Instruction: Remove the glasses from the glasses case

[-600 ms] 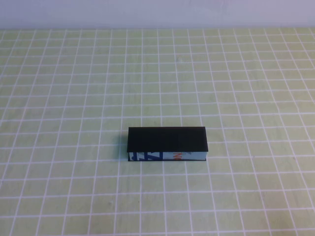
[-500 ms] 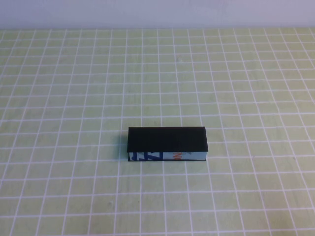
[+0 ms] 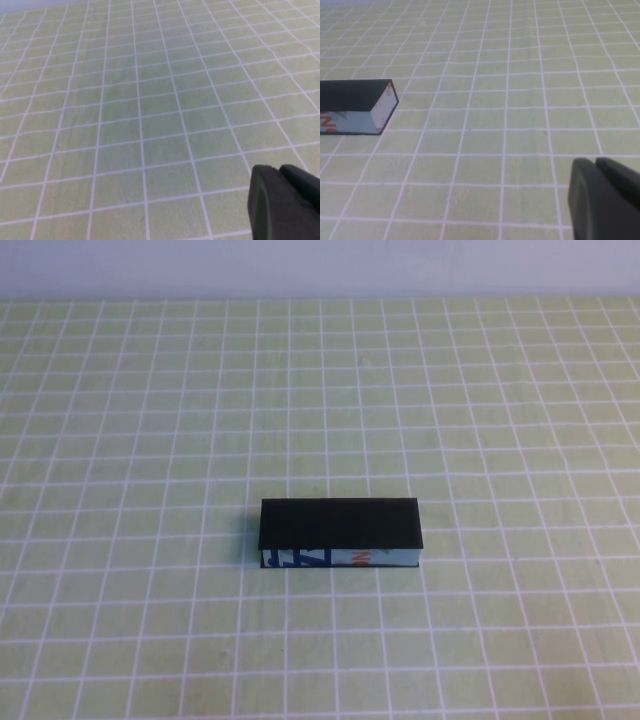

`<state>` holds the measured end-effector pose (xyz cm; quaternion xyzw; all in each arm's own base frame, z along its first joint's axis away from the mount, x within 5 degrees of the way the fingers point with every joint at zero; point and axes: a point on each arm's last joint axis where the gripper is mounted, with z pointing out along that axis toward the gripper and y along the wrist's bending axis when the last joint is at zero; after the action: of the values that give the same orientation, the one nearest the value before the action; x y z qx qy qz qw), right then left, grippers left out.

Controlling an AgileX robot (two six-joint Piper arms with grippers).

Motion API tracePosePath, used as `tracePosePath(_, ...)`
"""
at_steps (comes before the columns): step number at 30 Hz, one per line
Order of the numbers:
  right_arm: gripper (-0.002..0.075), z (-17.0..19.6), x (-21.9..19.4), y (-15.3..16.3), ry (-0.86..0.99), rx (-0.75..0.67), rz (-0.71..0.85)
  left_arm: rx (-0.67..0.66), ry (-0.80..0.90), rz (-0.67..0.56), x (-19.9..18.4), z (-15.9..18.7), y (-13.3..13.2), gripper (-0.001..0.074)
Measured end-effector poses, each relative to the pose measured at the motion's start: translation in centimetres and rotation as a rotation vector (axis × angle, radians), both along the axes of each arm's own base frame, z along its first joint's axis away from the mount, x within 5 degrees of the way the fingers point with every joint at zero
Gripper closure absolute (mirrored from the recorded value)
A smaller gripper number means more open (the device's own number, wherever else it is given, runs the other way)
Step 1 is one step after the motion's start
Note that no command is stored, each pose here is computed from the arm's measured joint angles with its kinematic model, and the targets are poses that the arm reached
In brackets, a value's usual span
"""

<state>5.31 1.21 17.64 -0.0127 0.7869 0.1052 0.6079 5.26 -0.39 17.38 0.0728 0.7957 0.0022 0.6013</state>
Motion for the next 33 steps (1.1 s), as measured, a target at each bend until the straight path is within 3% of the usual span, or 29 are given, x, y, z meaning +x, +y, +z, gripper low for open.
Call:
tracePosePath(14,0.0743,0.0,0.0,0.0,0.0,0.0,0.0,-0.001,-0.004,0.001,0.0,0.0,0.0,0.0739)
tracePosePath(26,0.0743,0.0,0.0,0.0,0.0,0.0,0.0,-0.08,-0.023,-0.004,0.1,0.3,-0.2,0.0739)
tracePosePath(29,0.0743,0.0,0.0,0.0,0.0,0.0,0.0,-0.189,-0.053,-0.006,0.1,0.6,-0.5,0.0739)
tracePosePath(33,0.0743,0.0,0.0,0.0,0.0,0.0,0.0,-0.497,-0.148,0.01,0.3,1.9,-0.7,0.0739)
